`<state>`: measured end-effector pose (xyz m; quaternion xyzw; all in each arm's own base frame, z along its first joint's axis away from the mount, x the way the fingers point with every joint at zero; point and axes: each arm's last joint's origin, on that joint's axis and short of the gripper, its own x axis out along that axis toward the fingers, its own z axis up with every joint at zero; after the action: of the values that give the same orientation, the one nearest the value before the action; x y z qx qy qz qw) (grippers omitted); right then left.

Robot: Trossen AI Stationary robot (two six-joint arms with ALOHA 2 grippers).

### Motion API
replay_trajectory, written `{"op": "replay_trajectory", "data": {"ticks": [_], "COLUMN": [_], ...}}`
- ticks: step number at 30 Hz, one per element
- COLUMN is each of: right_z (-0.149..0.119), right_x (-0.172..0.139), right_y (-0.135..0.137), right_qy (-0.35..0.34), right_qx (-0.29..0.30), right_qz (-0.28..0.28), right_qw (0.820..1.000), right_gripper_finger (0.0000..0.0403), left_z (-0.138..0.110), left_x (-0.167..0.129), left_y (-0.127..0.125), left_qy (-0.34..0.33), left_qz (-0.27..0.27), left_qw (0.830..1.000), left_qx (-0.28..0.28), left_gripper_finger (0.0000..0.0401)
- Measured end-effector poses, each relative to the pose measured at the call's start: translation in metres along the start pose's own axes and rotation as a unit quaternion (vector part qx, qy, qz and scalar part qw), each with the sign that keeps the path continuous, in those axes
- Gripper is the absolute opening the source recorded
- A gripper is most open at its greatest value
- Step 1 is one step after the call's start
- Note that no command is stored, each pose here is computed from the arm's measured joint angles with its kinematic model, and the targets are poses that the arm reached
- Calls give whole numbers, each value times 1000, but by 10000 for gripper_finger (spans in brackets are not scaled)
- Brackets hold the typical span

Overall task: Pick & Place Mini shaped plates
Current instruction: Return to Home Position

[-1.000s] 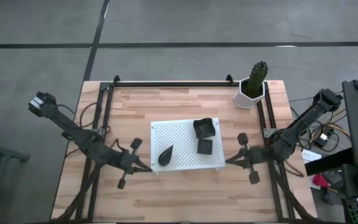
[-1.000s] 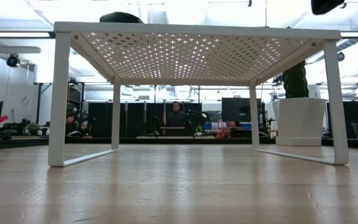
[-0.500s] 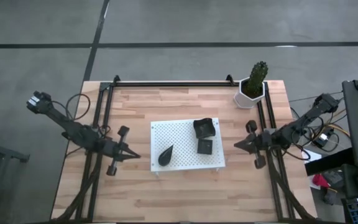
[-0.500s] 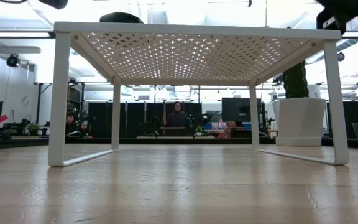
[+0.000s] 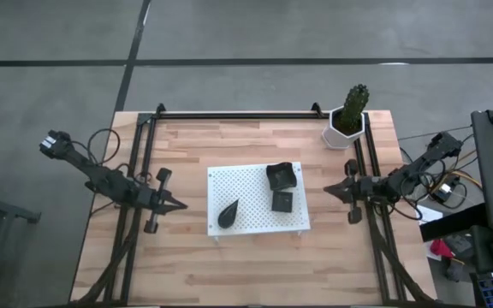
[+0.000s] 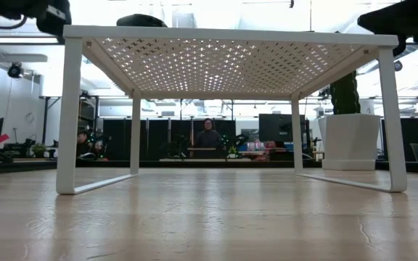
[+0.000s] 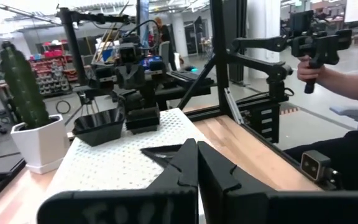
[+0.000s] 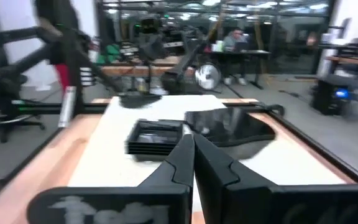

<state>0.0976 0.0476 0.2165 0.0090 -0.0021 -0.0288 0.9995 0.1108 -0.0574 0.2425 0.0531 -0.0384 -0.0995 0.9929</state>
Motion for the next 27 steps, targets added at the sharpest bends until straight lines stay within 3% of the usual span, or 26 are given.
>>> {"op": "replay_trajectory", "data": {"ticks": [13,27], "right_z": [2,-13], "right_x": [-10,-7], "right_y": [-9,-24], "right_qy": [-26,-12], "right_qx": [1,13], "right_qz": [10,13], "right_qw": [1000,1000], "right_gripper_finger": [8,8], "left_z": [-19,-54], "left_x": [-22,-21], "left_y": [17,31], "left_qy": [-44,-19], "left_qz": [57,62], "left_qw": [997,997], "left_qx": [-2,-33], "left_gripper_finger": [0,0]}}
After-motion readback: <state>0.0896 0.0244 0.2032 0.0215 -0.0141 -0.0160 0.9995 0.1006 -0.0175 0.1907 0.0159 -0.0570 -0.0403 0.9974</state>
